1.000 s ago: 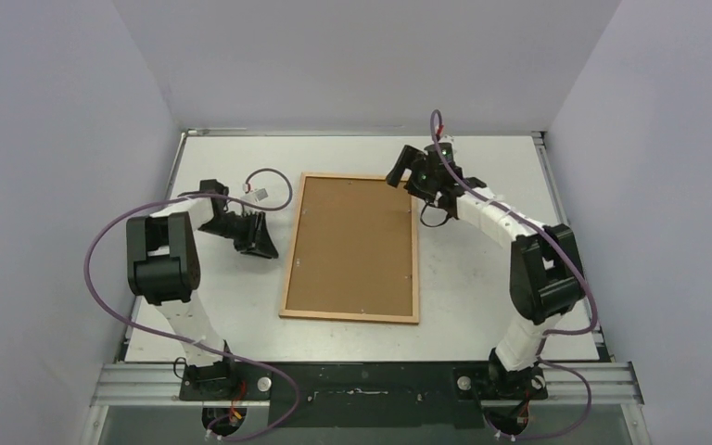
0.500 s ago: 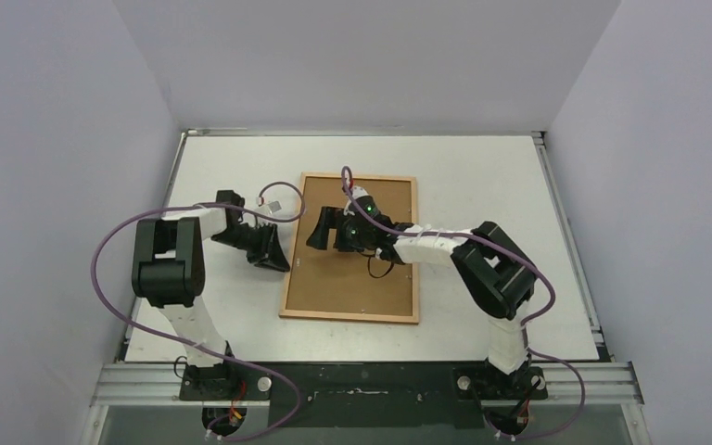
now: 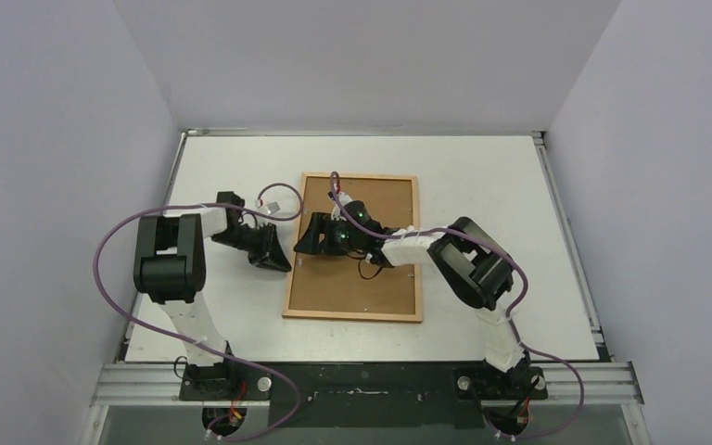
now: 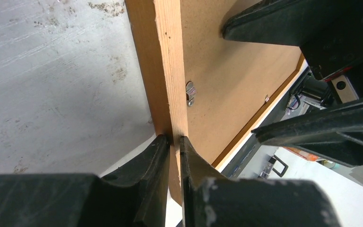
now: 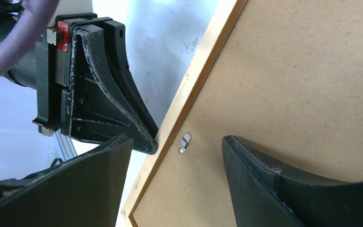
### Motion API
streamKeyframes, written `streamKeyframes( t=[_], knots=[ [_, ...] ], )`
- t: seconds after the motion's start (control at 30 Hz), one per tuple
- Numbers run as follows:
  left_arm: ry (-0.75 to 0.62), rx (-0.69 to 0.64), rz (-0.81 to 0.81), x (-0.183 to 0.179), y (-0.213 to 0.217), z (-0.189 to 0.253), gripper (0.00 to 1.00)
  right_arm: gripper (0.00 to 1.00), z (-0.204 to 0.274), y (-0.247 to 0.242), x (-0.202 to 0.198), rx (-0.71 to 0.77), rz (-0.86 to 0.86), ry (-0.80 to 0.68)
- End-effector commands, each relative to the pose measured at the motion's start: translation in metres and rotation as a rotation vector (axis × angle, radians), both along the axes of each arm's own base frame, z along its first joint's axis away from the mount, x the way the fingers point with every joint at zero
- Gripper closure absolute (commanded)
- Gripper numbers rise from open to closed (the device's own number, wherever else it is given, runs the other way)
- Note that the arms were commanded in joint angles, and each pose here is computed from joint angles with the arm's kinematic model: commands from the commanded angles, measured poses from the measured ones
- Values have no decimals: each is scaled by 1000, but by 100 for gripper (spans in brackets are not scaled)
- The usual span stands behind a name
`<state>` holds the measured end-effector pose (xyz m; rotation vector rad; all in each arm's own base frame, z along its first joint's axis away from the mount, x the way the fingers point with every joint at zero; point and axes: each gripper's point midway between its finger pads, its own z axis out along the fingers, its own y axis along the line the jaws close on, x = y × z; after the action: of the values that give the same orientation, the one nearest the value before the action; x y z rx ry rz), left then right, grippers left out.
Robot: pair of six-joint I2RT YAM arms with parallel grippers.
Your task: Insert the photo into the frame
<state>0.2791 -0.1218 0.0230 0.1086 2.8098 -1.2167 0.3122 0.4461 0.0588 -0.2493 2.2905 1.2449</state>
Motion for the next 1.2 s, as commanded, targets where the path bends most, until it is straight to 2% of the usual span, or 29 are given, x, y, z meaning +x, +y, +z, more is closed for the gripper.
streamKeyframes(
  t=[0.0, 1.17],
  knots=[
    [-52, 33, 3, 15, 4, -12, 90, 30, 17, 19, -1, 72, 64, -28],
    [-67, 45, 12, 21, 6, -9, 91, 29, 4, 40, -26, 71, 133, 27]
  ],
)
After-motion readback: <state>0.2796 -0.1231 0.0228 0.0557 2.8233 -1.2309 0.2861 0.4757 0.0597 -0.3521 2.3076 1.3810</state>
